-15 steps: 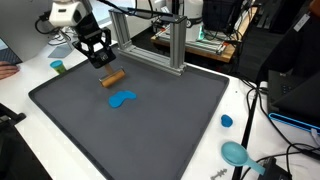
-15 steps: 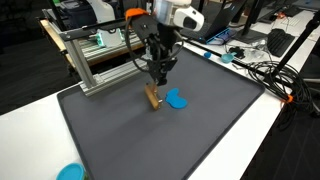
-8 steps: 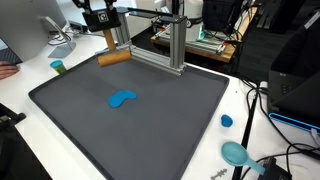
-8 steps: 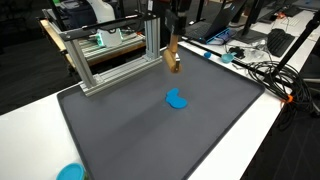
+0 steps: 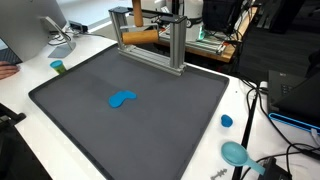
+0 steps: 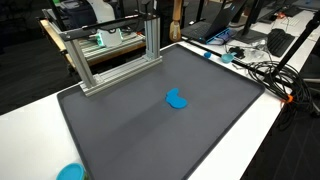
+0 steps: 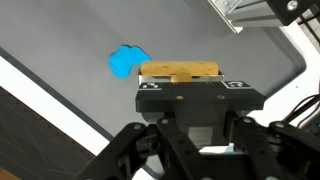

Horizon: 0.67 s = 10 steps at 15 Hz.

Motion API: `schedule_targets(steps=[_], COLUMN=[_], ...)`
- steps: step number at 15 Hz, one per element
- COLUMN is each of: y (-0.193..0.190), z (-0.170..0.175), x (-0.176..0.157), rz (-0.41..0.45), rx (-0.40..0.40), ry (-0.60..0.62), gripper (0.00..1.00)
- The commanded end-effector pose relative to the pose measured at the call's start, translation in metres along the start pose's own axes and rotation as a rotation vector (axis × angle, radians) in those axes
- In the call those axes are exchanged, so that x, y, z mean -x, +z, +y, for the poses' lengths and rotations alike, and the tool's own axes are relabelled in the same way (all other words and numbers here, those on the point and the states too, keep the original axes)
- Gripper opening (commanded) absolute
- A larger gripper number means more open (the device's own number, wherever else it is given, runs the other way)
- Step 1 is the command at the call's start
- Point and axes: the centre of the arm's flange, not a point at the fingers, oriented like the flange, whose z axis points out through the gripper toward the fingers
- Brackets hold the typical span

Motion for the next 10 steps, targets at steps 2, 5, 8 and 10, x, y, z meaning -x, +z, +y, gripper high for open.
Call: schedule_targets(steps=[2, 5, 8, 10], y=[0.007, 0.016, 0.013, 0.013], z=[0.003, -0.005, -0.026, -0.041], x=[-0.001, 0.015, 0.044, 0.059], rz=[-0.008, -0.036, -0.032, -0.028], rx=[-0.007, 0.032, 0.017, 0.018], ry=[0.001, 0.174, 0.352, 0.462], gripper=[0.21, 0.21, 0.21, 0.21])
